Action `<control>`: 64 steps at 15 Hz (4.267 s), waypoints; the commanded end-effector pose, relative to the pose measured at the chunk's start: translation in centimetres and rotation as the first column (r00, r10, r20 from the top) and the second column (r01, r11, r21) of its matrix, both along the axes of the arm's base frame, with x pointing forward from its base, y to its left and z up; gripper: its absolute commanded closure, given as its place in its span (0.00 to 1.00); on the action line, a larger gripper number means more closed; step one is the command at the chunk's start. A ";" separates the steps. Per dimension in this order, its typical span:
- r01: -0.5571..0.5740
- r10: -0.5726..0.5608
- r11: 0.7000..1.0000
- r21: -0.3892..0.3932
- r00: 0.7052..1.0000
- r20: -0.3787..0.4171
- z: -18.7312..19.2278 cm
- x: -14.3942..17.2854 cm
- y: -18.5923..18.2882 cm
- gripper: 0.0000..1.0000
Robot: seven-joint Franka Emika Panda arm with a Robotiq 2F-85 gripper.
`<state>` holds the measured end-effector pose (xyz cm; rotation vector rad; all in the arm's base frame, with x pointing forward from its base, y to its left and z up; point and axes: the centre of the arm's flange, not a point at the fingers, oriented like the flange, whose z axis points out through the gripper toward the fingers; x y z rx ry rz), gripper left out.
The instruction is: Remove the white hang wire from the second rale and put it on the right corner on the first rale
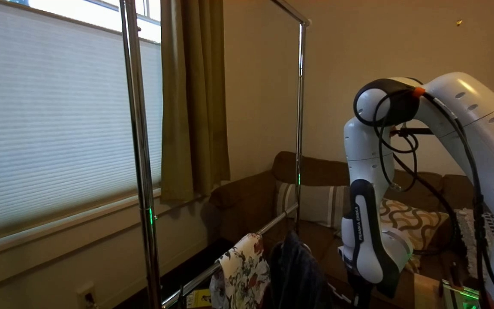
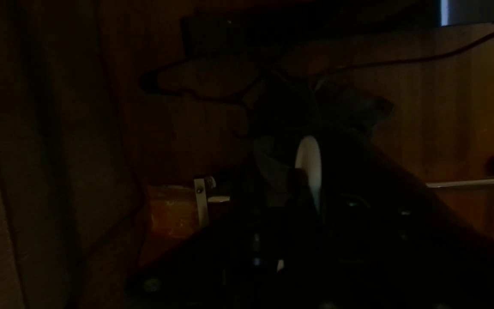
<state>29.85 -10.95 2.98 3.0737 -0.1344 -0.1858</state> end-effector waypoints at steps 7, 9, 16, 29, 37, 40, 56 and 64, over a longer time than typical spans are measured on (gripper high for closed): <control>0.335 -0.320 0.942 0.005 0.896 0.308 5.8 -6.1 -3.8 0.98; 0.376 -0.353 0.926 0.026 0.842 0.407 7.4 -5.0 -4.8 0.98; 0.332 -0.300 0.943 0.000 0.853 0.428 3.8 0.7 -7.1 0.98; 0.191 -0.191 0.981 0.026 0.947 0.258 -1.7 3.3 -1.1 0.98; 0.348 -0.360 0.933 0.094 0.916 0.176 -4.6 -6.2 1.4 0.98; 0.370 -0.378 0.925 0.086 0.875 0.303 -0.5 -8.7 -0.4 0.98; 0.313 -0.381 0.925 0.216 0.772 0.509 -3.3 6.8 5.6 0.92; 0.181 -0.310 0.926 0.330 0.865 0.396 -7.0 8.9 9.4 0.98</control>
